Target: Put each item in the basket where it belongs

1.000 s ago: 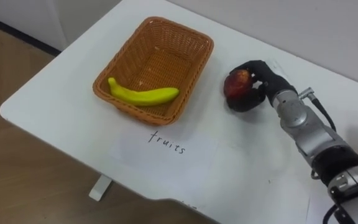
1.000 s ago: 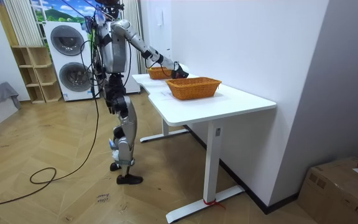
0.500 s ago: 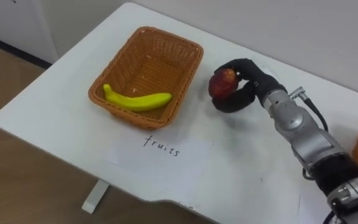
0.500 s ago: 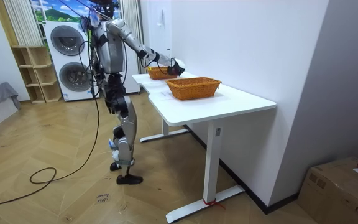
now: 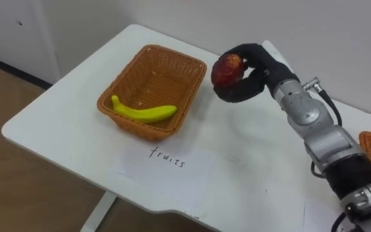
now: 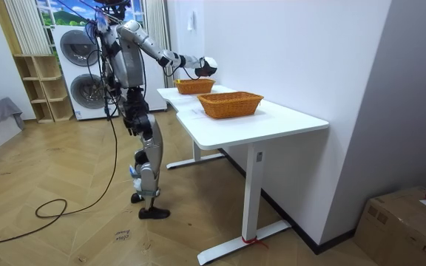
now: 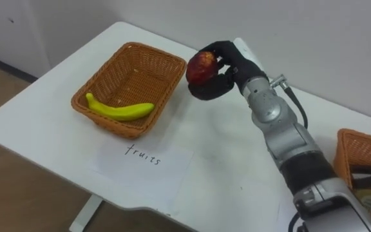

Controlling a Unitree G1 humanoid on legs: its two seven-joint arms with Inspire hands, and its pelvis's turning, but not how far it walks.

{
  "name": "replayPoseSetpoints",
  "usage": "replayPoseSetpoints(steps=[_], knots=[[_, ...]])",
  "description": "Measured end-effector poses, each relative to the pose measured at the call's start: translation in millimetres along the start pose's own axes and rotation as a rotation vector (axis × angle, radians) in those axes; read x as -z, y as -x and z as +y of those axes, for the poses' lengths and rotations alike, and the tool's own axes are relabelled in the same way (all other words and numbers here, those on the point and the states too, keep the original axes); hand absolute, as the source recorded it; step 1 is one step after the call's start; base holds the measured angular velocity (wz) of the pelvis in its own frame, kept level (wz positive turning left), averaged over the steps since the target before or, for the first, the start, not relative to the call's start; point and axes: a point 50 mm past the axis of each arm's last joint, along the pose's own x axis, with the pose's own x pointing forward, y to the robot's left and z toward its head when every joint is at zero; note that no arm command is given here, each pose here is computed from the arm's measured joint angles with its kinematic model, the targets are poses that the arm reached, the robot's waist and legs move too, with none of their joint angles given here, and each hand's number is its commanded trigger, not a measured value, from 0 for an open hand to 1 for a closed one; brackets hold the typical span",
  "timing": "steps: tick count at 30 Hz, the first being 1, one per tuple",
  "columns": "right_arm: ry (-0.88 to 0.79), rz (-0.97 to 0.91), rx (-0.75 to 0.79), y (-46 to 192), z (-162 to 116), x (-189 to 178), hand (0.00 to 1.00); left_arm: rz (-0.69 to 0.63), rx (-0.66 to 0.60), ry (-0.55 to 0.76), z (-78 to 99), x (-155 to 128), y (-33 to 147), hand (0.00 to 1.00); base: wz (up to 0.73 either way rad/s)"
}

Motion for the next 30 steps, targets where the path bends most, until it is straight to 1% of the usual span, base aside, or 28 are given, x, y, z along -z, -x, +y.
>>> replayPoseSetpoints(steps=[7,15,18,23,30], knots=[[0.003,-0.043,-0.018,-0.2,-0.4,-10.7,1.00,0.011,-0.019,0.027,5.8,1.9,-1.1,0.00,0.02],[0.036,-0.037,-0.019,-0.3,0.1,-11.1,1.00,0.033,-0.028,0.035,7.8,6.9,-1.0,0.00,0.04],[0.037,-0.028,-0.014,-0.4,0.3,-10.4,1.00,0.027,-0.034,0.001,9.1,4.7,-1.7,0.00,-0.02],[0.052,-0.033,-0.028,-0.5,6.7,-11.4,1.00,0.008,-0.040,0.002,11.6,-3.3,-3.7,0.00,-0.01],[0.085,-0.037,-0.036,-0.9,10.4,-12.8,1.00,0.003,-0.024,0.002,11.4,-5.2,-4.1,0.00,0.03]])
